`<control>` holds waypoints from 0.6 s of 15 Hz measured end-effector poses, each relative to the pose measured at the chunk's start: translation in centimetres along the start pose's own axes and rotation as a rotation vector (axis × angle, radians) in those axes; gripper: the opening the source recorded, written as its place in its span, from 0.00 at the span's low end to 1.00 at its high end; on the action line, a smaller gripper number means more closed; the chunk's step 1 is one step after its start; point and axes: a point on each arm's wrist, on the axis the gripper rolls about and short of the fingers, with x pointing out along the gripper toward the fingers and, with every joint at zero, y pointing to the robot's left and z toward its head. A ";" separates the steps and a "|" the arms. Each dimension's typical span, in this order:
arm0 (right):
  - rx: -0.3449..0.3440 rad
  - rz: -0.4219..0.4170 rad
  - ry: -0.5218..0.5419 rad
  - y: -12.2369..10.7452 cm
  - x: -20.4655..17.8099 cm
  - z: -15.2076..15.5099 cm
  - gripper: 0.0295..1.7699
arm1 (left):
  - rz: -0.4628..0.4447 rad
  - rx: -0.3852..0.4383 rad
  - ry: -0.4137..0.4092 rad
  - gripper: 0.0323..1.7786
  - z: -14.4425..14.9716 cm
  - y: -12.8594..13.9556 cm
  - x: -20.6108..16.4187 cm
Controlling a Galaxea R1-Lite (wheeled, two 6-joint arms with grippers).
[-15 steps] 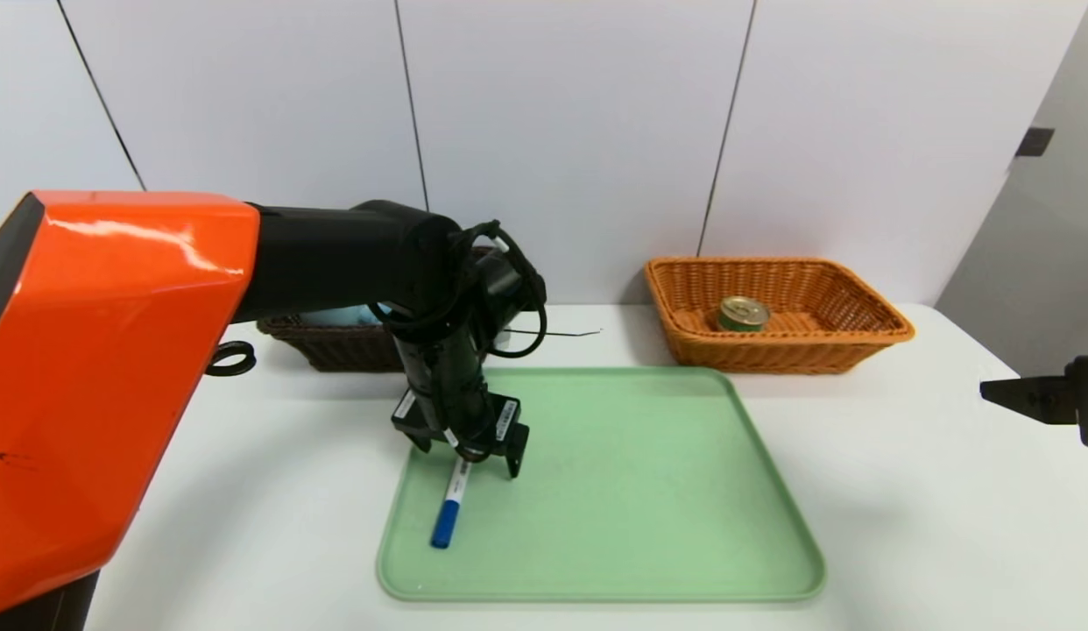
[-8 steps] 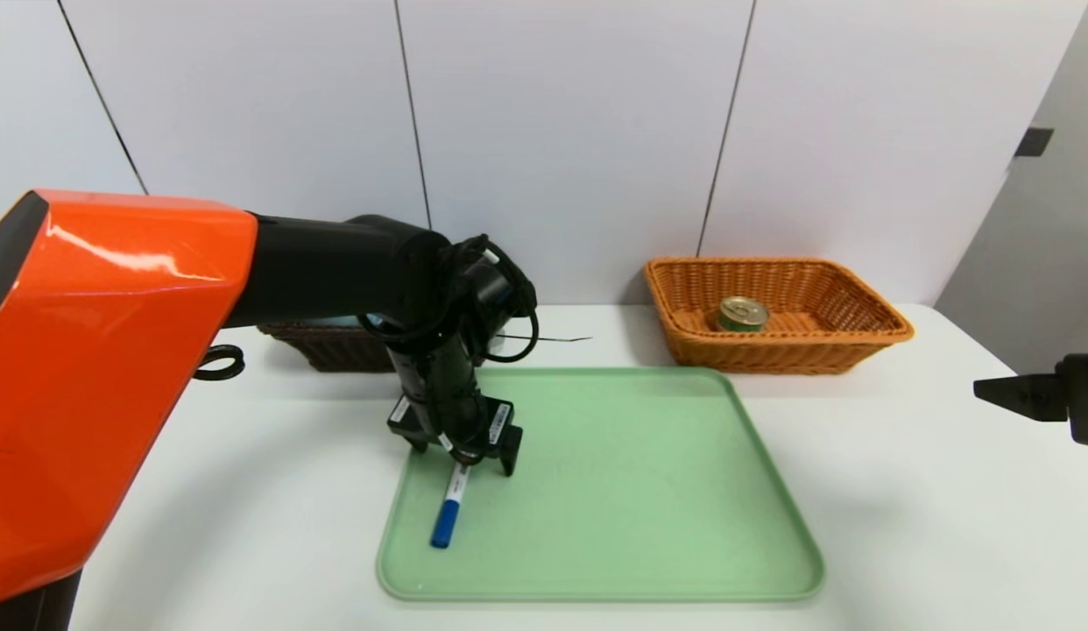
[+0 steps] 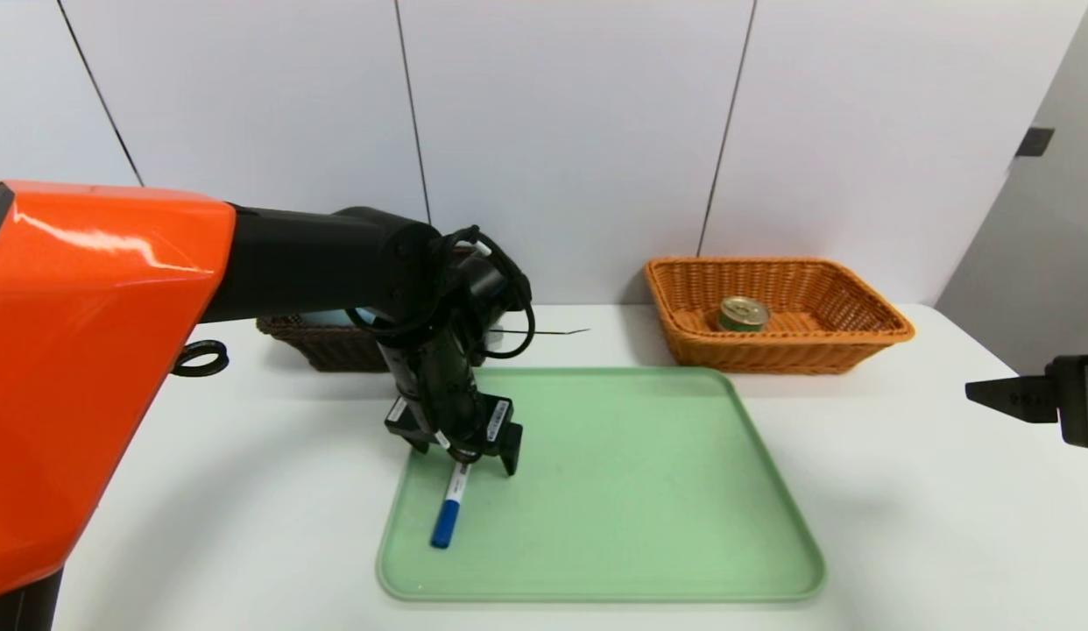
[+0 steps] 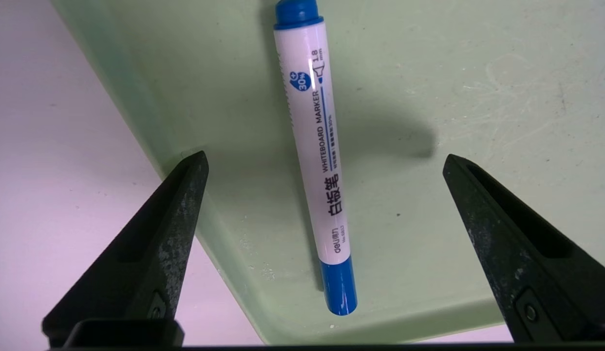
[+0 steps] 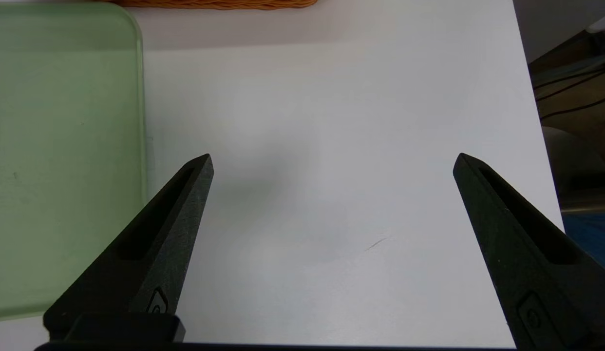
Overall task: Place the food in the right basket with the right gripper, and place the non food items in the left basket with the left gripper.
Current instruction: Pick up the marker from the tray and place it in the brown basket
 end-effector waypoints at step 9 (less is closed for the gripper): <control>-0.001 -0.002 0.004 0.0 0.1 0.0 0.96 | 0.046 0.003 0.006 0.95 -0.1 0.0 0.6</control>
